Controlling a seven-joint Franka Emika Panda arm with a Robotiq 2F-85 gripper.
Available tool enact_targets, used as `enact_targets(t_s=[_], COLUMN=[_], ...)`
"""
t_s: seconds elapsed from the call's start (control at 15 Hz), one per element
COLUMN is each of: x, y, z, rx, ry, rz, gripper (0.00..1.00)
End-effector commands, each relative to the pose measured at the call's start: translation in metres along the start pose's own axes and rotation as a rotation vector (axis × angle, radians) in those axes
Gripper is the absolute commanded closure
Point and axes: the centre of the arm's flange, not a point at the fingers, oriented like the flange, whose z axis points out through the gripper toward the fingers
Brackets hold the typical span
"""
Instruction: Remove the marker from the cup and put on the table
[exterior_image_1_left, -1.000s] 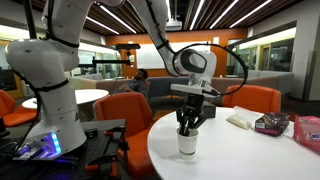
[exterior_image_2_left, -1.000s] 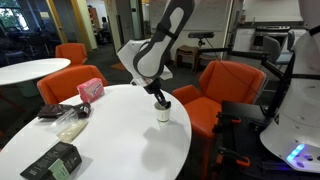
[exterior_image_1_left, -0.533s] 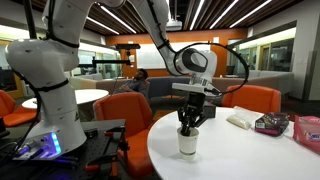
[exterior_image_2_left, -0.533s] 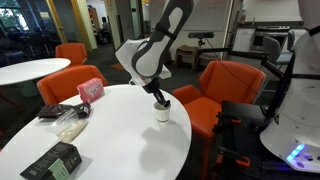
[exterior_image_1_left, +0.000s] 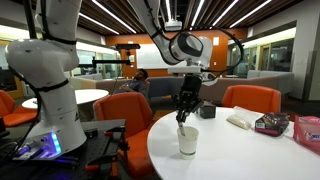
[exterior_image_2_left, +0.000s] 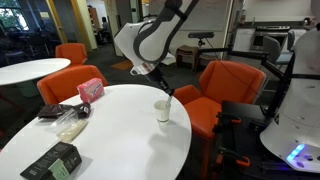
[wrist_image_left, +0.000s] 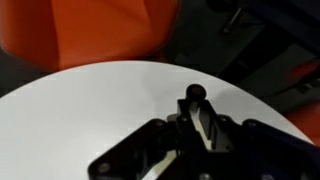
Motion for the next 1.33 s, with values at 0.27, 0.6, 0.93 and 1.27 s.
enact_targets(t_s=[0.27, 0.6, 0.93, 1.27], x=[-0.052, -0.018, 0.044, 0.104], y=[-0.039, -0.065, -0.095, -0.121], z=[-0.031, -0.044, -0.037, -0.021], rx=[-0.118, -0.12, -0.114, -0.141], ry=[0.215, 0.369, 0.445, 0.493], rz=[-0.002, -0.073, -0.164, -0.284], gripper=[0.95, 0.95, 0.95, 0.95])
